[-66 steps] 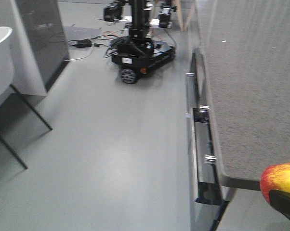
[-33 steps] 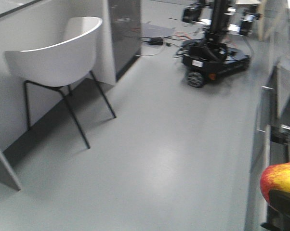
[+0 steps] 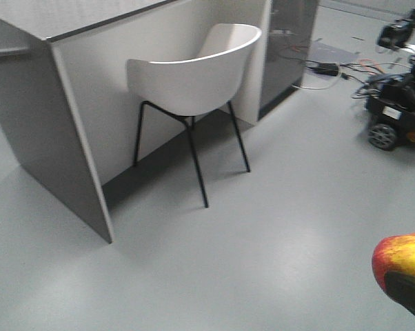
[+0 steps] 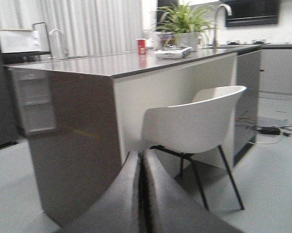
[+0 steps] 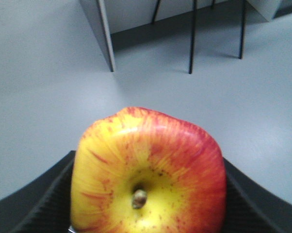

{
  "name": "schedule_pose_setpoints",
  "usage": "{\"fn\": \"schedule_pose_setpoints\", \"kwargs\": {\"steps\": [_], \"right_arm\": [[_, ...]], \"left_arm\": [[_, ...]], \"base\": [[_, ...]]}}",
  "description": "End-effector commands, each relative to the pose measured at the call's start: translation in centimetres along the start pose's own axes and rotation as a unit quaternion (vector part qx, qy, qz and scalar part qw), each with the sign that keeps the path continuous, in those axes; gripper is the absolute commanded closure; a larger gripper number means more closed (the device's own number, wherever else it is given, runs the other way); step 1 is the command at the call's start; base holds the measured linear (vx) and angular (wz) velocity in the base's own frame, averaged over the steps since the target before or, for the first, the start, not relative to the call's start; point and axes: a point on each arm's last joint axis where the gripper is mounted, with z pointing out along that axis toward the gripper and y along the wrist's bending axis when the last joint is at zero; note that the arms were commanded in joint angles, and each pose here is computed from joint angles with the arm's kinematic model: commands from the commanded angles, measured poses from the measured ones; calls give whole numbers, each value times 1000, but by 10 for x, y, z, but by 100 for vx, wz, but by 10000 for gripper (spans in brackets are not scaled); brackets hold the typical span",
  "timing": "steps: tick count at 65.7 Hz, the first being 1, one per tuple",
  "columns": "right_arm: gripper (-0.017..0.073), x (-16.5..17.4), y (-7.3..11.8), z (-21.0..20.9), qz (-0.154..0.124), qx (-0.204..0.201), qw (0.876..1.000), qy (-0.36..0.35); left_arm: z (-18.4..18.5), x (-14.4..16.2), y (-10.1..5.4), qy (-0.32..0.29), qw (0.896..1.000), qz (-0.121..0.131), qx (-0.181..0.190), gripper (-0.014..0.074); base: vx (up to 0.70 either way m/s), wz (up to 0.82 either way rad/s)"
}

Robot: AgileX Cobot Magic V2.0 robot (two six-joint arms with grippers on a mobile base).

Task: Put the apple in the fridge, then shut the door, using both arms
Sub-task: 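Drive the base away from the counter toward the open fridge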

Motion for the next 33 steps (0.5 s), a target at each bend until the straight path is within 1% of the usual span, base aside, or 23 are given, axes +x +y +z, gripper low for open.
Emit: {"fn": "schedule_pose_setpoints", "kwargs": {"steps": [1, 33], "right_arm": [[426, -12, 0, -5, -5, 2, 999, -47], [426, -12, 0, -5, -5, 2, 999, -47]], "left_arm": [[-1, 2, 0, -29, 1000, -5, 4, 599], [-1, 2, 0, -29, 1000, -5, 4, 599]], "base": [[6, 46], [8, 40]]}}
